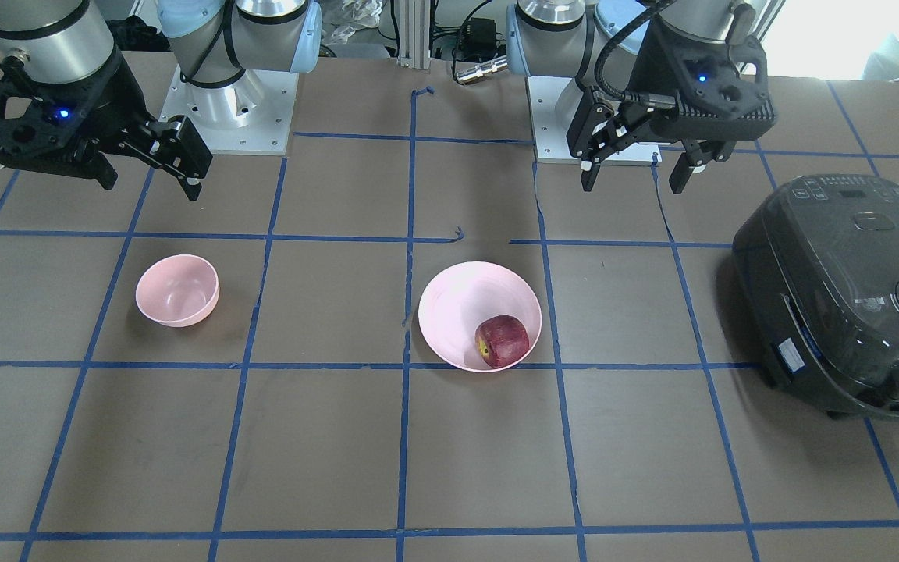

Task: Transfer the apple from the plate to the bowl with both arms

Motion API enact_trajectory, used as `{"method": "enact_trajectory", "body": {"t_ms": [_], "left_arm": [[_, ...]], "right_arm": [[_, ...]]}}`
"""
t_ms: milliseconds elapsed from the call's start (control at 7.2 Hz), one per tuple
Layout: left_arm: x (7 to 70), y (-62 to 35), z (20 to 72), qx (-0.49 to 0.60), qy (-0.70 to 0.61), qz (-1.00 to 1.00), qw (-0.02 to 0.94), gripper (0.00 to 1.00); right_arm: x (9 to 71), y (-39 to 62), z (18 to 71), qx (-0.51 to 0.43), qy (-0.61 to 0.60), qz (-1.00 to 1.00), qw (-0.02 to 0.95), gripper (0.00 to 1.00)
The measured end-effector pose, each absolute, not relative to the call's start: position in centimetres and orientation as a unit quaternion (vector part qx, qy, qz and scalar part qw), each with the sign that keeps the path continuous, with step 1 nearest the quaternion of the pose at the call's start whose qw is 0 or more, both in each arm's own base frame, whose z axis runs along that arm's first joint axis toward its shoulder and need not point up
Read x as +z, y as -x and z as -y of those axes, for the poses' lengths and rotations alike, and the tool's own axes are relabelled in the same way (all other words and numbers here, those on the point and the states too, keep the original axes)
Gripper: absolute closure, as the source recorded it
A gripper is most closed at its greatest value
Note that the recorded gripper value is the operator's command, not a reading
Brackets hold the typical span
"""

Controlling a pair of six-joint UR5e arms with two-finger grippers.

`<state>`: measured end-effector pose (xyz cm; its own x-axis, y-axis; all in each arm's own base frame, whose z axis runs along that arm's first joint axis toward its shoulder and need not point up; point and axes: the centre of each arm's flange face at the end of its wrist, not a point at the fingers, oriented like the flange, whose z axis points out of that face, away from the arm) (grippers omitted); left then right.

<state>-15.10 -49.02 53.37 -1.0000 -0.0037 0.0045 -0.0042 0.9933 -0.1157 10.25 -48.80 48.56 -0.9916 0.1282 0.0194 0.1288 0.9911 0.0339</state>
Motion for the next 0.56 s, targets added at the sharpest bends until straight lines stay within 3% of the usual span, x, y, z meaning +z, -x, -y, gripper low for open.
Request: {"method": "enact_trajectory", "body": {"t_ms": [556], "left_arm": [[42.3,17.1,49.9,0.042,-0.017,0.999,0.005,0.00]], "right_arm": [[42.1,-2.9,52.4,-0.080,0.044,0.996,-0.003,0.00]]}}
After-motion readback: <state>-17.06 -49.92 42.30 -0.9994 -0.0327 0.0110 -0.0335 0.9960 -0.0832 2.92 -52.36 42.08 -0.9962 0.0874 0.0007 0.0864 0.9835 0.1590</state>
